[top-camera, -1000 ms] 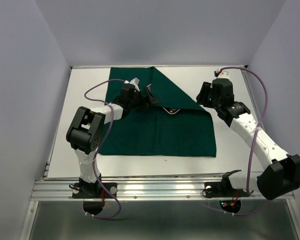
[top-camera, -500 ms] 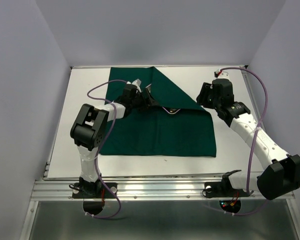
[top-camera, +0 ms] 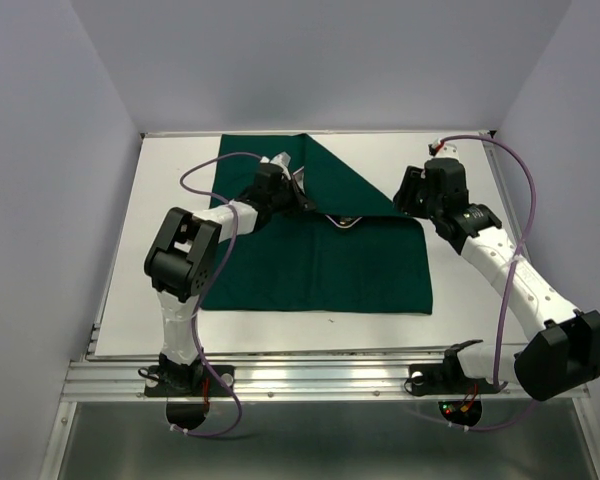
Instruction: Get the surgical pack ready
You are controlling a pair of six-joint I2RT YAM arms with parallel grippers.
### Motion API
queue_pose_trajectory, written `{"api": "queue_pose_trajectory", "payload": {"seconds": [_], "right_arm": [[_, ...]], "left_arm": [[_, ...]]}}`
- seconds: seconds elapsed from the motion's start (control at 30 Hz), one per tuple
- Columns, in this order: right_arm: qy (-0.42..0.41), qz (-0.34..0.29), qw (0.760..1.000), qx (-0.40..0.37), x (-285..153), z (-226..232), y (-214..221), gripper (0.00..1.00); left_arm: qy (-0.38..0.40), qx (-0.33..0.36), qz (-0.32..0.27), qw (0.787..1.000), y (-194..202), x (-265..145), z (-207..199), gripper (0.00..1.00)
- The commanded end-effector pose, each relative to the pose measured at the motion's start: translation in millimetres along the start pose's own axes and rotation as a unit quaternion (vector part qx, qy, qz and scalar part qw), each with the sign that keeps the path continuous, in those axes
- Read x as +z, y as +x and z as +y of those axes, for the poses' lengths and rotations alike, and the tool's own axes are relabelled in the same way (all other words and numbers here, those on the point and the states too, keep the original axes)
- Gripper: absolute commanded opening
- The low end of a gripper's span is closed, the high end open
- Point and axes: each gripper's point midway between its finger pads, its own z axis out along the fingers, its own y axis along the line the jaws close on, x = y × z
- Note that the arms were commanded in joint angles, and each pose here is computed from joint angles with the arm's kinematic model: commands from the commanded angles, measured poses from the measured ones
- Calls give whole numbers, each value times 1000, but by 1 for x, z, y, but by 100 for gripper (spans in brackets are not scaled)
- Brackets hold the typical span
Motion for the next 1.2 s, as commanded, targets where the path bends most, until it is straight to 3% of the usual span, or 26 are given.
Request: {"api": "queue_pose_trajectory", "payload": {"seconds": [0.0, 0.2, 0.27, 0.33, 0.4, 0.6, 0.73, 0.8, 0.87, 1.17], "right_arm": [[-6, -2, 1000, 4, -7, 1, 1, 54], [94, 46, 994, 37, -11, -37, 34, 53], [165, 66, 981, 73, -23, -61, 52, 45], [202, 81, 970, 106, -33, -78, 78, 44], [194, 69, 969, 140, -47, -81, 88, 48], [214, 171, 931, 243, -70, -89, 176, 57], [221, 172, 907, 316, -89, -96, 202, 62], [241, 166, 897, 330, -96, -104, 210, 63], [246, 167, 897, 326, -100, -108, 213, 79], [253, 175, 899, 312, -79, -111, 228, 76]], "left_arm": [[13, 17, -31, 999, -17, -17, -21, 0], [4, 17, -28, 999, -10, -23, -13, 0], [1, 19, -26, 999, -7, -23, -10, 0], [0, 20, -23, 1000, -5, -21, -8, 0], [-1, 20, -21, 1000, -4, -20, -7, 0], [-1, 19, -13, 1000, 1, -16, -2, 0], [-3, 20, -13, 1000, 2, -16, -1, 0], [-4, 21, -15, 1000, 1, -16, 0, 0], [-5, 22, -14, 1000, 2, -16, 0, 0], [1, 18, -12, 1000, 4, -15, -1, 0]]}}
